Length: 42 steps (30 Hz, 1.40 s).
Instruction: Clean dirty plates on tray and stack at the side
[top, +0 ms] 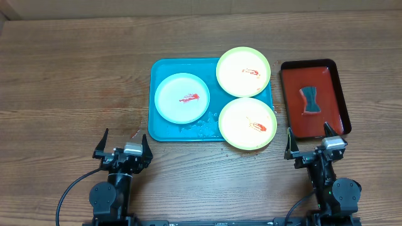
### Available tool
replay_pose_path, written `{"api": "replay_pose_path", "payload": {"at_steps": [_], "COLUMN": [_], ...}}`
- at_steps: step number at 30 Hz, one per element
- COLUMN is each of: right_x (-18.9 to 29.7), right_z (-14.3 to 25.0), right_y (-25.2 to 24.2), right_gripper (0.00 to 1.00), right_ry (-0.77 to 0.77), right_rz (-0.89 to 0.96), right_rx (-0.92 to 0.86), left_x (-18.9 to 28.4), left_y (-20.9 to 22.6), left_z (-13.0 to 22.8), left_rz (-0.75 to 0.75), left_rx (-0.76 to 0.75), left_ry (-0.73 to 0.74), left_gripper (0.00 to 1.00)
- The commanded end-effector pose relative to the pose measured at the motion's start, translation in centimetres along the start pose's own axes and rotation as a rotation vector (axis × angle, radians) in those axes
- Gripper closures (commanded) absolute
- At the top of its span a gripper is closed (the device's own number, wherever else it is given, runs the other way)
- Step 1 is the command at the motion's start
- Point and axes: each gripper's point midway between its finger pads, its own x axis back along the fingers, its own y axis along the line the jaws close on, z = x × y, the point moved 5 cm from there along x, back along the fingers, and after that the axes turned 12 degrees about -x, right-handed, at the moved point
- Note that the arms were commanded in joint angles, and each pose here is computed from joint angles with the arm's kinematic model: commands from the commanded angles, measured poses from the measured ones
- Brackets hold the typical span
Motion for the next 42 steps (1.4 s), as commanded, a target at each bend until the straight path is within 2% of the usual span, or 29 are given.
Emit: {"api": "replay_pose_path", "payload": {"at_steps": [1,42], "right_x": [0.00,0.00], "right_z": [0.17,0.17], "right_y": [0.00,0.00], "right_gripper": [0.00,0.00], "right_ry": [-0.006,-0.006], "right_rz": [0.000,-0.001], "right_rx": [-0.004,-0.004], "left_x": [0.01,0.01], "left_y": [-0.03,0.01], "left_z": [0.09,0.11], "left_rz": [-0.004,-0.007], "left_rx": [0.015,-0.031], "left_ry": [-0.003,-0.001], "left_gripper": [0.00,0.00]}}
